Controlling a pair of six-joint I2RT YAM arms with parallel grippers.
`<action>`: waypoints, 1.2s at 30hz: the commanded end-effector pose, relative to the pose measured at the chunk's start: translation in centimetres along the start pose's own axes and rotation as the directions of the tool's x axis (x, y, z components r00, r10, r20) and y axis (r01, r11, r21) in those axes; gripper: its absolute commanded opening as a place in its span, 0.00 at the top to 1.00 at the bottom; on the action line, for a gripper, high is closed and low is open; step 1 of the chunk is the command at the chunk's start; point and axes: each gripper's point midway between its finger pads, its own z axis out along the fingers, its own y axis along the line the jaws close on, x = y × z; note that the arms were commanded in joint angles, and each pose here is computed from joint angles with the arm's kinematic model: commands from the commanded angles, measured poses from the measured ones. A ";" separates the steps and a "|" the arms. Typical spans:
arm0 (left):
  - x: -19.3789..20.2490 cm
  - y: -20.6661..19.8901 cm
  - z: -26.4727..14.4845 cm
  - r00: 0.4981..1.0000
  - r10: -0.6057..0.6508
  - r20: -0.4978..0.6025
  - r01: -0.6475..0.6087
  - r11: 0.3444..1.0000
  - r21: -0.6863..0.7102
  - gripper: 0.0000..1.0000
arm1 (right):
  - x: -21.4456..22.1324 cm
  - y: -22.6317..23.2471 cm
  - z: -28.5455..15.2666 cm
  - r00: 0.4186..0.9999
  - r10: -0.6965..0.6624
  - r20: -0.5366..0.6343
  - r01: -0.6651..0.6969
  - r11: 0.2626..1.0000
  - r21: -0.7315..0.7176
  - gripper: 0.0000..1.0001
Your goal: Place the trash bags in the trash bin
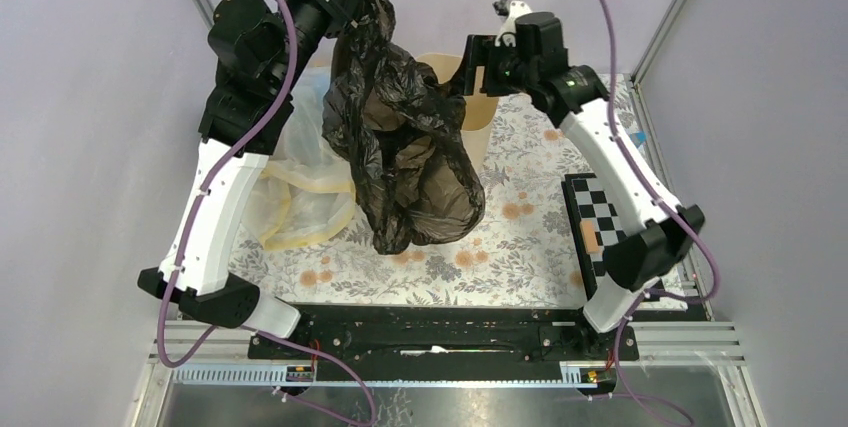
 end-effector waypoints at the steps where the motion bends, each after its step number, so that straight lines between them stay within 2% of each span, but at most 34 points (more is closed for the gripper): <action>1: -2.5 -0.1 -0.1 0.996 0.038 0.076 -0.038 0.999 -0.007 1.00 | -5.3 3.2 -7.2 0.964 -0.165 0.207 0.186 0.979 -0.083 0.09; 2: -2.4 0.0 0.1 0.997 0.038 0.073 -0.038 0.999 -0.009 1.00 | -5.4 3.6 -8.2 0.958 -0.182 0.223 0.208 0.973 -0.097 0.02; 3: -2.3 0.0 0.2 0.997 0.037 0.072 -0.036 0.999 -0.007 1.00 | -5.5 4.3 -9.4 0.951 -0.195 0.239 0.228 0.966 -0.122 0.00; 7: -1.4 0.2 1.2 0.998 0.026 0.059 -0.026 1.000 0.004 1.00 | -4.7 7.6 -13.9 0.934 -0.229 0.274 0.304 0.912 -0.275 0.00; 10: -0.6 0.2 2.1 0.999 0.015 0.046 -0.016 1.000 0.018 1.00 | -3.2 10.3 -17.4 0.919 -0.259 0.298 0.370 0.829 -0.419 0.00; 13: 0.0 0.4 2.9 0.999 0.003 0.036 -0.004 1.000 0.020 1.00 | -1.7 12.0 -20.3 0.901 -0.284 0.329 0.421 0.755 -0.502 0.00; 17: 0.8 0.2 3.6 1.000 -0.015 0.018 0.015 0.999 0.047 1.00 | 0.7 12.8 -19.5 0.892 -0.353 0.281 0.450 0.743 -0.496 0.00; 18: 0.9 0.2 3.7 1.000 -0.019 0.016 0.019 0.999 0.051 1.00 | 1.2 13.4 -19.0 0.875 -0.396 0.280 0.485 0.729 -0.483 0.00; 23: 1.1 0.1 4.3 0.999 -0.033 0.013 0.032 0.998 0.062 1.00 | 2.2 13.1 -14.3 0.865 -0.463 0.191 0.501 0.786 -0.362 0.00; 24: 1.1 -0.1 4.4 0.999 -0.034 0.011 0.034 0.997 0.067 1.00 | 2.2 12.9 -13.7 0.866 -0.466 0.180 0.499 0.793 -0.349 0.05; 28: 1.5 -0.1 4.9 0.999 -0.042 0.004 0.041 0.996 0.074 1.00 | 1.1 11.8 -11.8 0.873 -0.459 0.167 0.488 0.834 -0.258 0.47; 30: 1.5 -0.1 5.1 0.999 -0.046 0.003 0.046 0.996 0.080 1.00 | -0.4 10.3 -11.2 0.881 -0.439 0.175 0.464 0.874 -0.143 0.80; 31: 1.6 -0.1 5.2 0.999 -0.049 0.000 0.049 0.995 0.082 1.00 | -1.6 8.7 -11.0 0.888 -0.421 0.186 0.433 0.901 -0.033 0.94; 32: 1.8 0.0 5.3 0.999 -0.053 -0.005 0.053 0.995 0.085 1.00 | -3.0 7.1 -11.0 0.891 -0.403 0.209 0.396 0.915 0.076 1.00; 33: 2.0 0.0 5.5 0.998 -0.055 -0.008 0.056 0.995 0.085 1.00 | -4.3 5.7 -11.3 0.889 -0.393 0.234 0.363 0.918 0.160 1.00; 36: 2.7 0.3 6.2 0.997 -0.072 -0.026 0.074 0.993 0.093 1.00 | -8.2 1.1 -12.3 0.912 -0.270 0.308 0.190 0.945 0.266 1.00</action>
